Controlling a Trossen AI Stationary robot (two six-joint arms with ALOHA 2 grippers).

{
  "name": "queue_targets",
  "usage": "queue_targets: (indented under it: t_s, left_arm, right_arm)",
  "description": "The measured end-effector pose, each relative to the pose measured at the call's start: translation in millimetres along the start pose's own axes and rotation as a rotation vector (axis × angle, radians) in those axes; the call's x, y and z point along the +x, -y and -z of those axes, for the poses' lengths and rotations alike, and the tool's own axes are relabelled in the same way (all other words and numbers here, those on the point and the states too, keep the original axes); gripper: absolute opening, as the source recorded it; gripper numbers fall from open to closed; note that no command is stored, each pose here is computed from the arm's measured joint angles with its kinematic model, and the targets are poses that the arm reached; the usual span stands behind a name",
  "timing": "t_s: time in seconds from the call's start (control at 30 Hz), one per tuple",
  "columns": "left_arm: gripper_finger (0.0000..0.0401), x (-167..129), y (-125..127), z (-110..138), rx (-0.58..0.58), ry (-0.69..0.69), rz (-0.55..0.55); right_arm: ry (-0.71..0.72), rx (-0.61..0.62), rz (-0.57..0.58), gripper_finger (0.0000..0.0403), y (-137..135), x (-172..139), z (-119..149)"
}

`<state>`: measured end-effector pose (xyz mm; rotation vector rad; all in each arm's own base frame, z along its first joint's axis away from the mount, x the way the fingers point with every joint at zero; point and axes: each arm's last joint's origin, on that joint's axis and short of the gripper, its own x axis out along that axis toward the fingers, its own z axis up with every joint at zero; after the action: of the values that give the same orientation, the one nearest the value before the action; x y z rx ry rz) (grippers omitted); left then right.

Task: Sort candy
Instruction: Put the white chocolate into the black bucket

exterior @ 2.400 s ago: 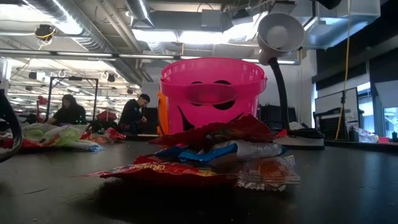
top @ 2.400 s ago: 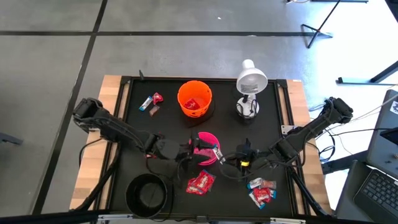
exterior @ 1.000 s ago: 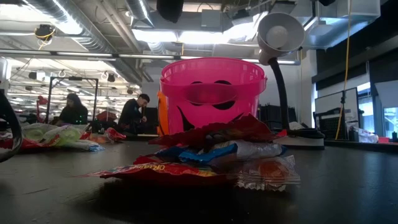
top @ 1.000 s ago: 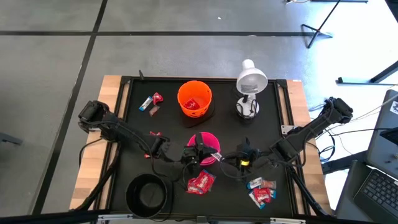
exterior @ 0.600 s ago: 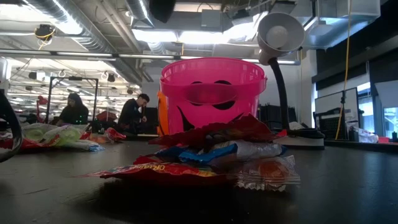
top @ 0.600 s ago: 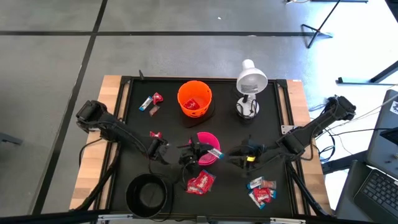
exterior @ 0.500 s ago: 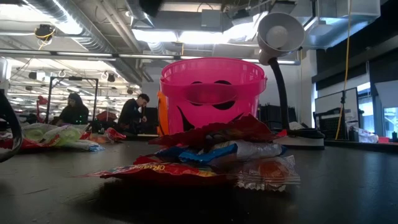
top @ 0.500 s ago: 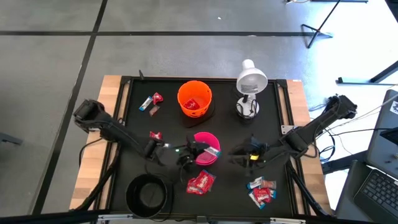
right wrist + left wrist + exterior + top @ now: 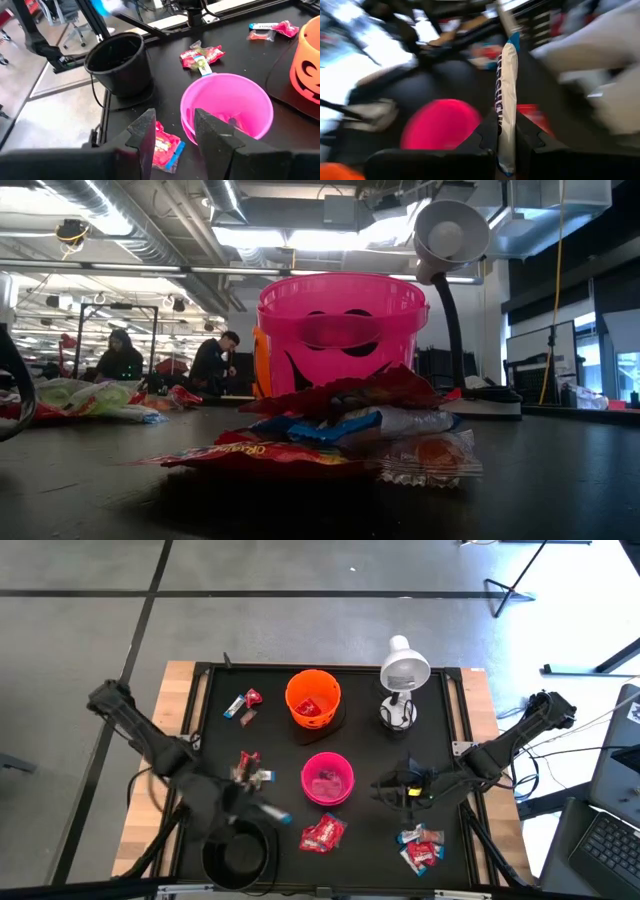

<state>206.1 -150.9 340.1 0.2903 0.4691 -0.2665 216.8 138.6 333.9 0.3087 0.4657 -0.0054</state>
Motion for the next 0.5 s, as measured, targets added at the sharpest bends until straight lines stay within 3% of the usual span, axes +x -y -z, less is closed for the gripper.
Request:
queue_targets:
  t_s: [0.17,0.37,0.5]
  left_arm:
    - [0.0016,-22.3,18.1,9.5,-0.197,-0.095,0.202]
    - [0.0016,-16.3,34.8,32.2,-0.382,-0.365,0.193]
    - [0.0016,-5.7,42.2,36.7,-0.441,-0.437,0.209]
  right_arm:
    - [-0.016,-0.010,0.011,0.0131,1.2,0.0,1.7]
    - [-0.003,-0.008,0.022,0.0131,1.3,0.0,1.0]
    - [-0.003,-0.008,0.022,0.0131,1.3,0.0,1.0]
